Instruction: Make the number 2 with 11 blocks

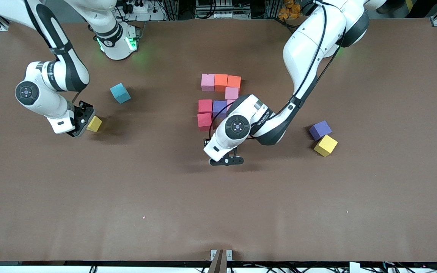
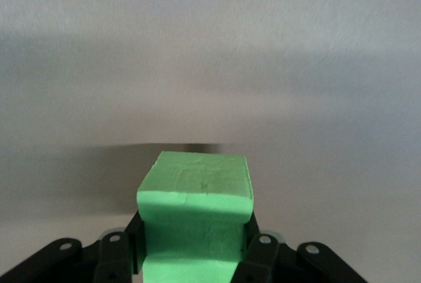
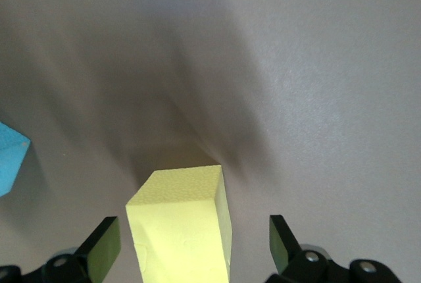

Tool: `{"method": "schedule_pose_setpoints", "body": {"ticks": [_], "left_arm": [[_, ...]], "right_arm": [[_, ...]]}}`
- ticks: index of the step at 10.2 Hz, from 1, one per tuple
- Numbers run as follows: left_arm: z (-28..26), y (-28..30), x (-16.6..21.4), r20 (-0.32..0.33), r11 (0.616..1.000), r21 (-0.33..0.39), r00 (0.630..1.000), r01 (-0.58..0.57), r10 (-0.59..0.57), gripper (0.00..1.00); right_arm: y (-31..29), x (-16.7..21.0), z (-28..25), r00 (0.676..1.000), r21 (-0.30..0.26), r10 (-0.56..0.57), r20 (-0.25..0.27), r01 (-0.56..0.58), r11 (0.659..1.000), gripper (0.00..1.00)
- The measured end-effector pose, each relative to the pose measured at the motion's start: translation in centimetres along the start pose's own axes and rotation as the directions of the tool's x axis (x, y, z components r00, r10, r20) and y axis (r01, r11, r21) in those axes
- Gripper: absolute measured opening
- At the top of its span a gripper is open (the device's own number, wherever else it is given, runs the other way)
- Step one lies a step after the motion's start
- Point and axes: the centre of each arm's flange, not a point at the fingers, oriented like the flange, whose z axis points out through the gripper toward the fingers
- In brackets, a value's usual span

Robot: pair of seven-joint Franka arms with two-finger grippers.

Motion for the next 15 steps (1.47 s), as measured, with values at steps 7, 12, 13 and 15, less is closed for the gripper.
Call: {"method": "schedule_pose_setpoints", "body": {"ticks": [7, 12, 13, 15], "left_arm": [[1.2, 2.8, -2.8, -0.005, 0.999, -0.001, 0.999, -0.052, 0.052, 0.56], [2.1, 2.9, -3.0, -0.004, 0.999, -0.002, 0.999, -0.053, 0.053, 0.56], [2.3, 2.9, -3.0, 0.0, 0.999, 0.001, 0.999, -0.052, 0.052, 0.56], [2.6, 3.0, -3.3, 0.004, 0.999, 0.003, 0.999, -0.049, 0.049, 0.56]], "right_arm": [[0.5, -0.9, 2.3, 0.999, -0.009, -0.053, -0.011, 0.053, 0.999, 1.0], [0.7, -1.5, 3.6, 0.999, 0.0, -0.047, -0.02, 0.047, 0.999, 0.94], [0.7, -1.5, 3.6, 0.999, 0.002, -0.047, -0.02, 0.047, 0.999, 0.95], [0.6, -1.5, 3.6, 0.999, 0.016, -0.047, -0.013, 0.047, 0.999, 1.0]]}}
